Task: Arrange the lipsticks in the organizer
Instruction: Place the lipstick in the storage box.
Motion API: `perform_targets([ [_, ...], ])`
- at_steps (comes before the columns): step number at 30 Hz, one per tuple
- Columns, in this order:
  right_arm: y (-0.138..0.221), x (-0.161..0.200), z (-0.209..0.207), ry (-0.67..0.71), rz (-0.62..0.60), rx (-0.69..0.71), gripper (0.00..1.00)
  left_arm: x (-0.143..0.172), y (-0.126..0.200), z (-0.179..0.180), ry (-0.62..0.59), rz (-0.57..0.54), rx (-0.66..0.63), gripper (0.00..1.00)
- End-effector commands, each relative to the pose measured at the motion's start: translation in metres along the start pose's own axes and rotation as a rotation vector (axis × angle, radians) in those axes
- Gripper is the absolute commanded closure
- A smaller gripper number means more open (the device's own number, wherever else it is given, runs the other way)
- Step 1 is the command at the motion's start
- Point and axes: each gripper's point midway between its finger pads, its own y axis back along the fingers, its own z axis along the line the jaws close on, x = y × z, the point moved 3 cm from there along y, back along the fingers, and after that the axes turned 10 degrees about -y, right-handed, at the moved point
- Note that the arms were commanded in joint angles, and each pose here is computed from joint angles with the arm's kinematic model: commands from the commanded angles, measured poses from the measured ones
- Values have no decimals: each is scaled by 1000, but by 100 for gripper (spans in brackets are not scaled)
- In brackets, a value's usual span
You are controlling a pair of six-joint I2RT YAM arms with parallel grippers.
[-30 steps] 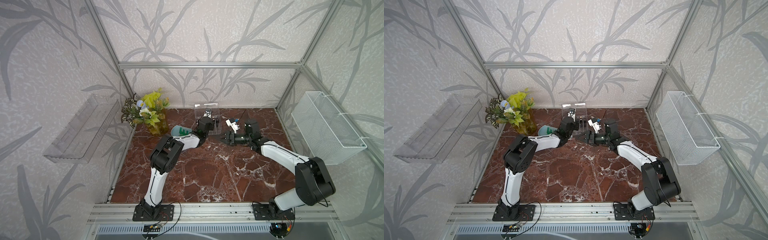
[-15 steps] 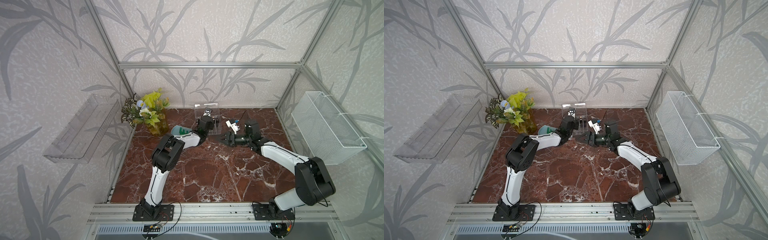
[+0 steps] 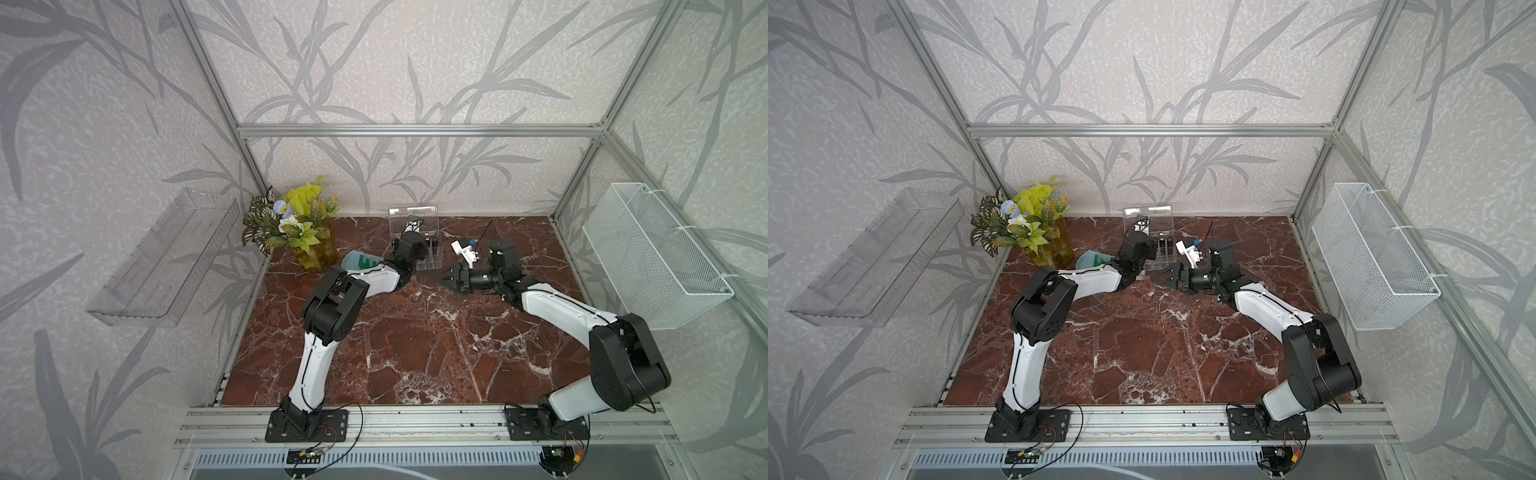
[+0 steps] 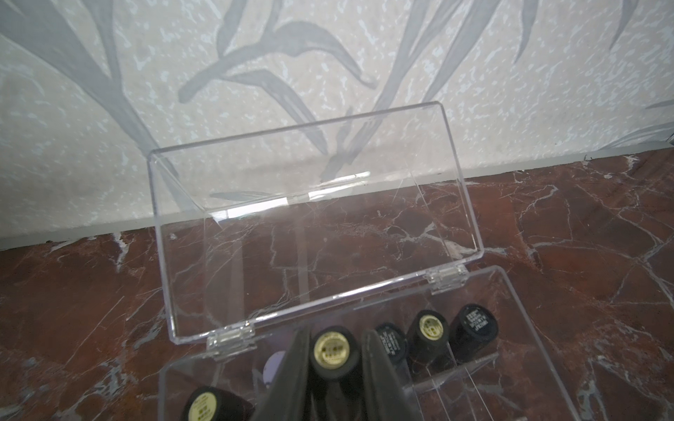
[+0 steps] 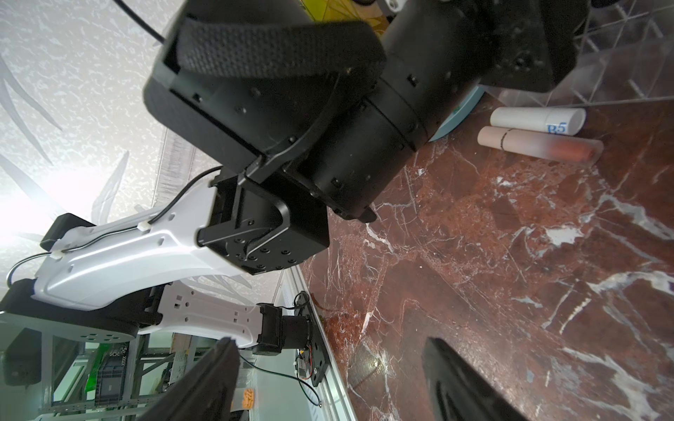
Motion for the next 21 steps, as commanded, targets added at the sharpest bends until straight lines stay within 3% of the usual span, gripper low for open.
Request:
perform_targets([
  [1,1,1,1,16,4,-15,17,11,-7,0,8,23,-5,85],
  [7,0,1,1,17,6,-16,17,13,-8,2,13,30,-9,82],
  [15,3,1,3,28,4,3,17,8,-2,4,17,23,-5,54],
  [21,11,2,0,77,3,128,17,-5,21,16,55,-1,-18,45],
])
